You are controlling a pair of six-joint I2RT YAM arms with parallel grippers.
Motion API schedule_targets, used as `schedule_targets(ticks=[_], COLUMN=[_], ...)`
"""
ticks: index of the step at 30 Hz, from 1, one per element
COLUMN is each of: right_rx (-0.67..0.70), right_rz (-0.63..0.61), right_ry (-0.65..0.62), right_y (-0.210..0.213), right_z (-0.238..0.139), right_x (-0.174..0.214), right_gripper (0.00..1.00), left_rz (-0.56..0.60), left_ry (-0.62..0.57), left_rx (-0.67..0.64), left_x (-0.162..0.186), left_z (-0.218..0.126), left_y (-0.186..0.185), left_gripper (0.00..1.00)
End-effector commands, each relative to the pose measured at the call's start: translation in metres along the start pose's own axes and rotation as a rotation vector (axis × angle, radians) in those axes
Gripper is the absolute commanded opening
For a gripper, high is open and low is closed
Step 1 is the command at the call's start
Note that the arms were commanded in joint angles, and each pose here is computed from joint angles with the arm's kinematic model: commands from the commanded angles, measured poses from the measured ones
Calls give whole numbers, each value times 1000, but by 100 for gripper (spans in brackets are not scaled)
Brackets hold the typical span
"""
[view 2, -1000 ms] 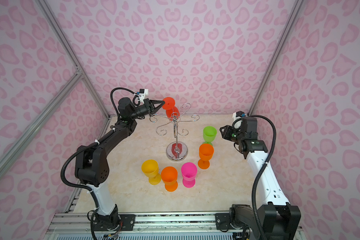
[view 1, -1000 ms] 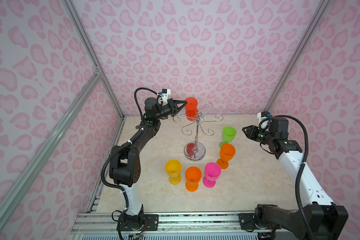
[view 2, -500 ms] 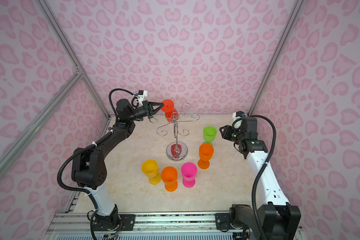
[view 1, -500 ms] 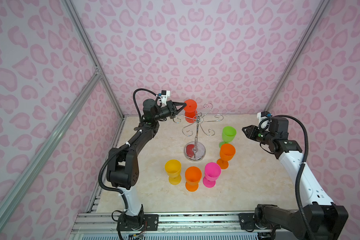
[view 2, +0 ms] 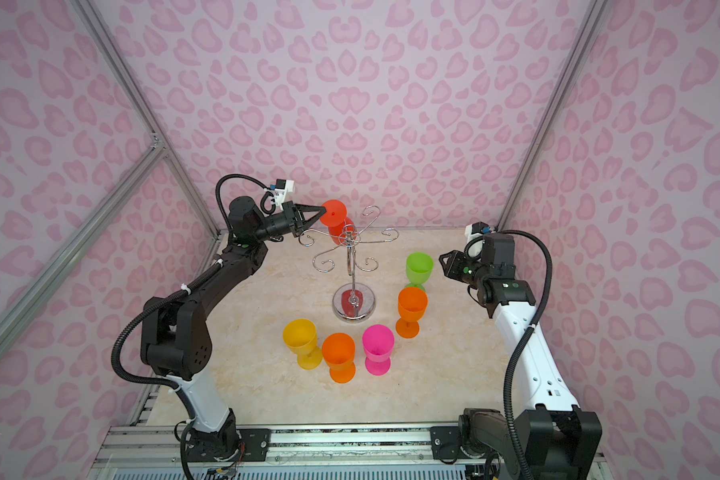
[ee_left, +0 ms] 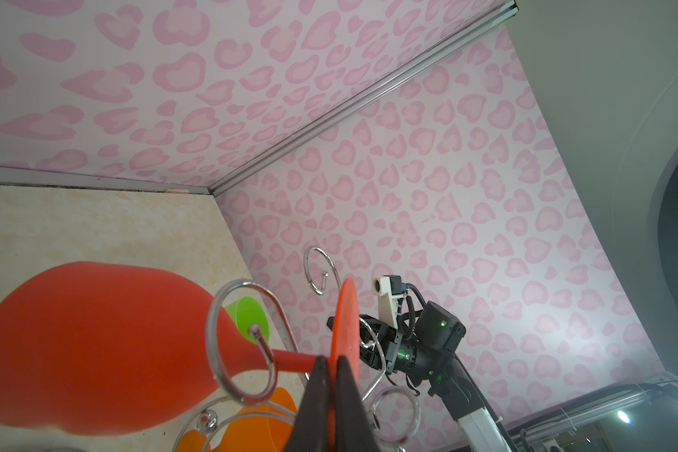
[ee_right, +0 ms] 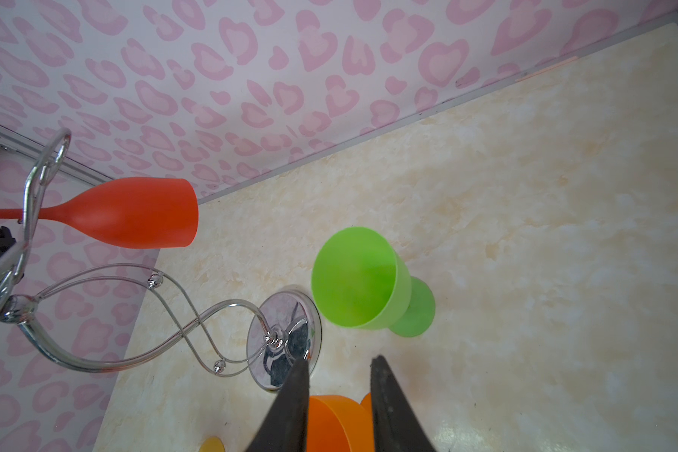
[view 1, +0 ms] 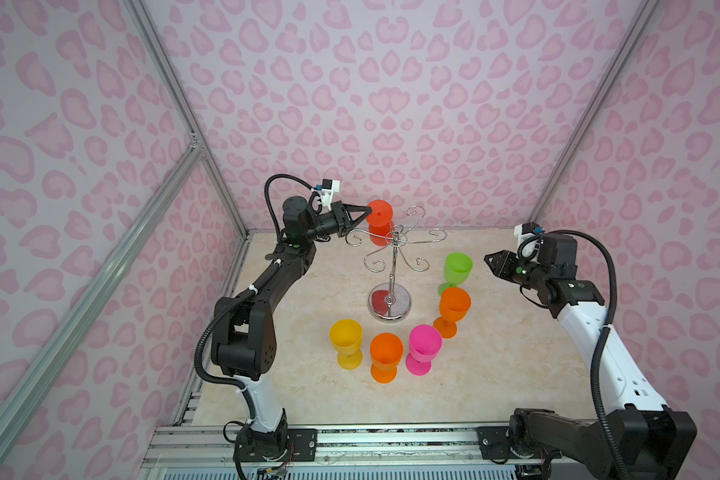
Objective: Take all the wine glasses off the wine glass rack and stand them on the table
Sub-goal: 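Close the left gripper on the red glass's base on the rack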
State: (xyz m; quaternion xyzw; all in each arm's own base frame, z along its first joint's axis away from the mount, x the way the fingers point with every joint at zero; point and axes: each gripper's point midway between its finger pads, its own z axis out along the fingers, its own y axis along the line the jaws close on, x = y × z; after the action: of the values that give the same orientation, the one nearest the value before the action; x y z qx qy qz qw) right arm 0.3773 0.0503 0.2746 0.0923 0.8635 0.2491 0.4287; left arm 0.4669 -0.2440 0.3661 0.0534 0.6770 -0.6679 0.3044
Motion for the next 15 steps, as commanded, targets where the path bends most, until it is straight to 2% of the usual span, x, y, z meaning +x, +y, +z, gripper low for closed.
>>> schedule_targets(ticks=[1, 15], right_rx=[-8, -14], right_rz=[-5, 3], right_ry=[-5, 0], right_y=[1, 1], right_z=[2, 5], right_x=[-2, -3], right_gripper=[28, 28], left_rz=[58, 76], left_ry=[23, 35], left_rx=[22, 13], left_x=[0, -8], left_z=[-1, -9], left_y=[-8, -3], left_gripper=[2, 2])
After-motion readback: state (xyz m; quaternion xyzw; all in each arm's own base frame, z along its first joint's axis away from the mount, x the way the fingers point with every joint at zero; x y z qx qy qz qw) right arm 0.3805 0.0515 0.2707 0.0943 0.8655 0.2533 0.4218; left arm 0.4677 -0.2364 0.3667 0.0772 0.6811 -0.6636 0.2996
